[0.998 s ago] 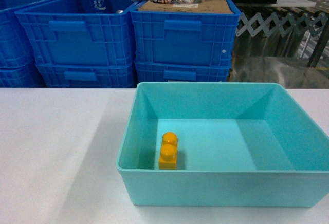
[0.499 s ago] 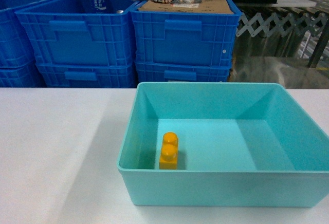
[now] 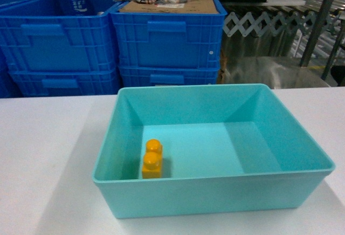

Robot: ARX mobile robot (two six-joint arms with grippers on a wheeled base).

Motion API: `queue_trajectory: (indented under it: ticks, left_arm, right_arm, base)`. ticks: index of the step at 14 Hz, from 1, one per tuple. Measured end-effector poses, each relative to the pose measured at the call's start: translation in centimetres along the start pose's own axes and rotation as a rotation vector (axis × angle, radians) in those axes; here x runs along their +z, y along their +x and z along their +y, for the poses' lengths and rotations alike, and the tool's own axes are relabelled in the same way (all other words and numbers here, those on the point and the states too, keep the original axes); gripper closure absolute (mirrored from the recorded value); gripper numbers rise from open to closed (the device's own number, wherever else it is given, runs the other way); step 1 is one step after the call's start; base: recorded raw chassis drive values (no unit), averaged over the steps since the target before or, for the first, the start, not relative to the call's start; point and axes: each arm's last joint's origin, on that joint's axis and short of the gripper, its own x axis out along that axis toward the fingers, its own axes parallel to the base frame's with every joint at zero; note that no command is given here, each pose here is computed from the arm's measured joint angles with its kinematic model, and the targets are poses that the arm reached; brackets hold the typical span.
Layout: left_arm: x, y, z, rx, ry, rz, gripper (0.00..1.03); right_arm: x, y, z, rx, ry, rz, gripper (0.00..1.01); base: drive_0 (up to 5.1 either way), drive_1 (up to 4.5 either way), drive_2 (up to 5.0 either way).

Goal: Pick red block from blue box to shelf

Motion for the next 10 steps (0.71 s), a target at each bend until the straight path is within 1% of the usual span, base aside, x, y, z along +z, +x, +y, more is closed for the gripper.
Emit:
queue_trajectory:
  ticks: [10]
  left_arm:
    - [0.00,0.00,0.00,-0.001,0.000,0.000,0.05]
  right_arm:
    - [0.00,0.00,0.00,0.000,0.000,0.000,0.72]
  base:
    - [-1.9,-1.86,-1.9]
